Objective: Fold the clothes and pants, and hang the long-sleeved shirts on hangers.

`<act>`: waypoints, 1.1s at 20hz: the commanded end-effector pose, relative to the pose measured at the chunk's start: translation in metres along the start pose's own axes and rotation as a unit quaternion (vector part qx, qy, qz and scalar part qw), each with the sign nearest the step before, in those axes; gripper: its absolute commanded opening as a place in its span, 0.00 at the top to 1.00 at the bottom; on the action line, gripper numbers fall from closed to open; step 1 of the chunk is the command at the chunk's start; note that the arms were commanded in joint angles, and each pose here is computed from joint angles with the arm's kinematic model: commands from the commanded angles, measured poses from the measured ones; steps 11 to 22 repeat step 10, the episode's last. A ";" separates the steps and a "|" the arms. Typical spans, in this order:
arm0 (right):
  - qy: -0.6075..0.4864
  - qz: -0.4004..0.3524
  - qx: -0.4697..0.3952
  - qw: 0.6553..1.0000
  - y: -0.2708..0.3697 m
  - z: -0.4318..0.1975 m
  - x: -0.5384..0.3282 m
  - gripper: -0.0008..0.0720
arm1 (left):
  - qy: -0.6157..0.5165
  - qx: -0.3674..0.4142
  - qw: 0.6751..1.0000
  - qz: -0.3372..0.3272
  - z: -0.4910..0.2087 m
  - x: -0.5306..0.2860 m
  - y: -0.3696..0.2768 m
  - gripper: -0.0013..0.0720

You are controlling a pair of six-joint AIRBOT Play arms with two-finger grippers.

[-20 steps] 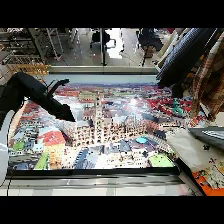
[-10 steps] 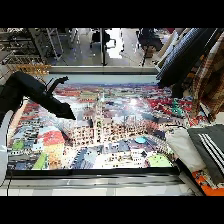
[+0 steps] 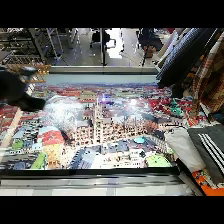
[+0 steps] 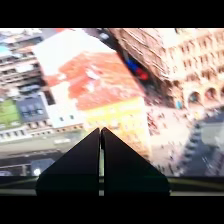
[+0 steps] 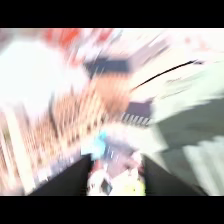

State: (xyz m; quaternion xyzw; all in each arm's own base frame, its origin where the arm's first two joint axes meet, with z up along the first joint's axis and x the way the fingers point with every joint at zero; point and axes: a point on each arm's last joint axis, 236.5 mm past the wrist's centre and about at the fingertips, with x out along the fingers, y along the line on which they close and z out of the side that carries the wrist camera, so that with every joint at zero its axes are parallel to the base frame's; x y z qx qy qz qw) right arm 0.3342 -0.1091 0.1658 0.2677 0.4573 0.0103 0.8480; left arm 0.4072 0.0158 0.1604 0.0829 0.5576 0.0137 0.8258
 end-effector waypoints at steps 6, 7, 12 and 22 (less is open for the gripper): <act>-0.151 -0.077 -0.226 0.959 0.074 0.067 0.109 0.97 | -0.101 -0.083 0.984 0.118 0.012 -0.059 0.069 0.97; -0.184 -0.076 -0.225 0.954 0.079 0.081 0.104 0.97 | -0.100 -0.083 0.984 0.118 0.012 -0.058 0.069 0.97; -0.249 -0.078 -0.227 0.938 0.086 0.108 0.090 0.97 | -0.097 -0.082 0.985 0.118 0.012 -0.055 0.069 0.97; -0.249 -0.078 -0.227 0.938 0.086 0.108 0.090 0.97 | -0.097 -0.082 0.985 0.118 0.012 -0.055 0.069 0.97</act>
